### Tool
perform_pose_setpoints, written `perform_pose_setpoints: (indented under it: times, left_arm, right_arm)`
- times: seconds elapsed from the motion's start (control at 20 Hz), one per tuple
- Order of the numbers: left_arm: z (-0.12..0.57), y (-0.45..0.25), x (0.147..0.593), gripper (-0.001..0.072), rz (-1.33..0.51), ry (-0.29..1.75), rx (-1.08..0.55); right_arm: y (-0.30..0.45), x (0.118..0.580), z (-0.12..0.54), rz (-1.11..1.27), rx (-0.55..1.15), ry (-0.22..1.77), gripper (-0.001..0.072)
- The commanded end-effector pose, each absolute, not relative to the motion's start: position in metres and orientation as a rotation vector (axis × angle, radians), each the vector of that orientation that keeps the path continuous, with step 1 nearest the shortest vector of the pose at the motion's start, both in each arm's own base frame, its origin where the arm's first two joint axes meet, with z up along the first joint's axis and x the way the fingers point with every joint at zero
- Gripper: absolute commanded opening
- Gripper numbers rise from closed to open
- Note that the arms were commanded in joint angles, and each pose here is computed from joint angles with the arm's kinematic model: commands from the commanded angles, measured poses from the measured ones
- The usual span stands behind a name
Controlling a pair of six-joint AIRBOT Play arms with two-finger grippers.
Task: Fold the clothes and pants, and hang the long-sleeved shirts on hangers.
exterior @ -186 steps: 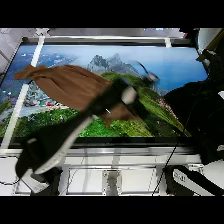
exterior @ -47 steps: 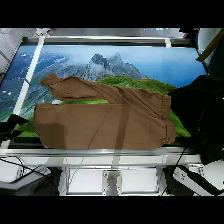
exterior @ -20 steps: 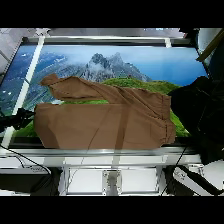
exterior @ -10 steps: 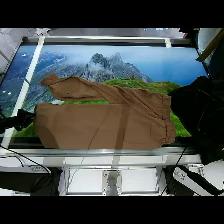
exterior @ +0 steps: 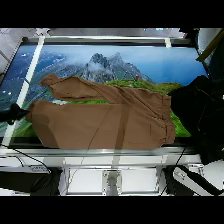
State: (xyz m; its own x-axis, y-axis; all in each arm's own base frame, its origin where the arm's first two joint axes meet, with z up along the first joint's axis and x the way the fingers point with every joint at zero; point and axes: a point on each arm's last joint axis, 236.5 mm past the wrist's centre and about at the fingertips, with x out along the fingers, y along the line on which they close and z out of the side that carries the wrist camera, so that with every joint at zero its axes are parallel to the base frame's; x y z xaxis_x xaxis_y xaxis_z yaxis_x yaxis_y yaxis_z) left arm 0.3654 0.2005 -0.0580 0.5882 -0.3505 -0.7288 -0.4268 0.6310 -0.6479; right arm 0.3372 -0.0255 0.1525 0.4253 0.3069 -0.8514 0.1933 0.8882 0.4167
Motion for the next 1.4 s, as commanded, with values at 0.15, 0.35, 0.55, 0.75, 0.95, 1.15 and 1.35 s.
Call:
perform_pose_setpoints:
  times: [0.15,0.35,0.55,0.75,0.95,1.15,1.35]
  left_arm:
    - [0.054,0.212,0.418,0.0007,-0.042,0.901,-0.701]
    - [0.073,0.215,0.423,0.0007,0.077,1.070,-0.357]
    - [0.113,0.231,0.403,0.0006,0.231,1.117,-0.131]
    - [0.149,0.229,0.333,0.0007,0.312,1.226,-0.098]
    - [0.191,0.212,0.300,0.0006,0.345,1.183,-0.072]
    - [0.165,0.203,0.321,0.0006,0.268,1.242,-0.072]
    - [0.074,0.235,0.333,0.0007,0.274,1.488,-0.106]
  right_arm:
    - [-0.024,0.338,0.154,0.081,0.503,1.138,0.0530]
    - [-0.025,0.338,0.153,0.078,0.500,1.137,0.0529]
    - [-0.025,0.338,0.153,0.078,0.500,1.137,0.0529]
    - [-0.025,0.338,0.153,0.079,0.498,1.137,0.0529]
    - [-0.025,0.338,0.153,0.082,0.487,1.137,0.0530]
    - [-0.032,0.340,0.152,0.057,0.472,1.128,0.0529]
    - [-0.033,0.343,0.153,0.053,0.472,1.113,0.0529]
